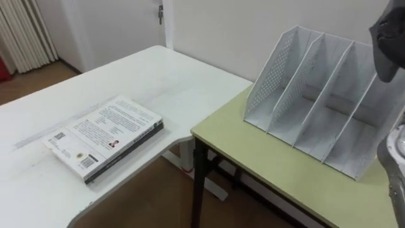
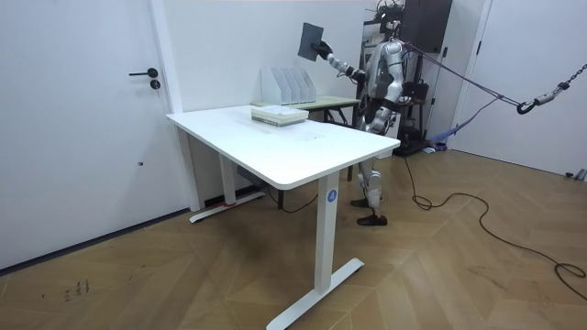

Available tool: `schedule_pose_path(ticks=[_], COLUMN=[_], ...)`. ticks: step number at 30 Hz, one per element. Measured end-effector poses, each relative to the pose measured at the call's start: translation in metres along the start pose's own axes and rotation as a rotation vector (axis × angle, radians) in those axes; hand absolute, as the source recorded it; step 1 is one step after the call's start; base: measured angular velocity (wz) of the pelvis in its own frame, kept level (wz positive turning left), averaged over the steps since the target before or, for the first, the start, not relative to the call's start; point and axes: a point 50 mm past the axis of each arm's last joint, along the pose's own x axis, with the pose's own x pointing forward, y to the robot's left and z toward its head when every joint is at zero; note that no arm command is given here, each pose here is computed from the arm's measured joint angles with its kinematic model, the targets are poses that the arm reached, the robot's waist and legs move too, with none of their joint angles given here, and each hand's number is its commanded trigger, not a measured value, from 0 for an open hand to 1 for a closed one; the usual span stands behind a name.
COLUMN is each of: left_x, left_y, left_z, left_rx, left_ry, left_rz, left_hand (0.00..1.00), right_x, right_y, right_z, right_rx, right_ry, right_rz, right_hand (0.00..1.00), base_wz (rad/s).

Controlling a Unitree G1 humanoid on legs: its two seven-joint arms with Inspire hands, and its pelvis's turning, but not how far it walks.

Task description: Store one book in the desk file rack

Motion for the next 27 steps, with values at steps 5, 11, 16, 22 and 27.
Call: schedule_pose_path(ticks=[5,11,16,22,27], left_x=[0.001,0.001,0.001,0.001,0.000], left_y=[-0.001,-0.002,-0.003,-0.001,-0.001], left_z=[0.000,-0.002,-0.003,-0.004,-0.004], left_rx=[-0.002,-0.008,-0.011,-0.026,-0.029], left_ry=[-0.001,0.003,0.003,-0.002,-0.003], left_rz=[0.002,0.017,0.017,0.024,0.030], left_hand=[0.00,0.00,0.00,0.00,0.00], right_x=[0.003,0.003,0.002,0.003,0.003], right_y=[-0.001,-0.003,-0.004,-0.004,-0.005], right_z=[0.000,-0.009,-0.017,-0.019,-0.022], right_rx=[0.000,-0.026,-0.050,-0.024,-0.035], right_ry=[0.000,0.030,0.060,0.087,0.097], right_rz=[-0.062,-0.103,-0.102,-0.103,-0.096], right_hand=[1.00,1.00,1.00,1.00,1.00], base_wz=[0.03,0.00,0.00,0.00,0.00])
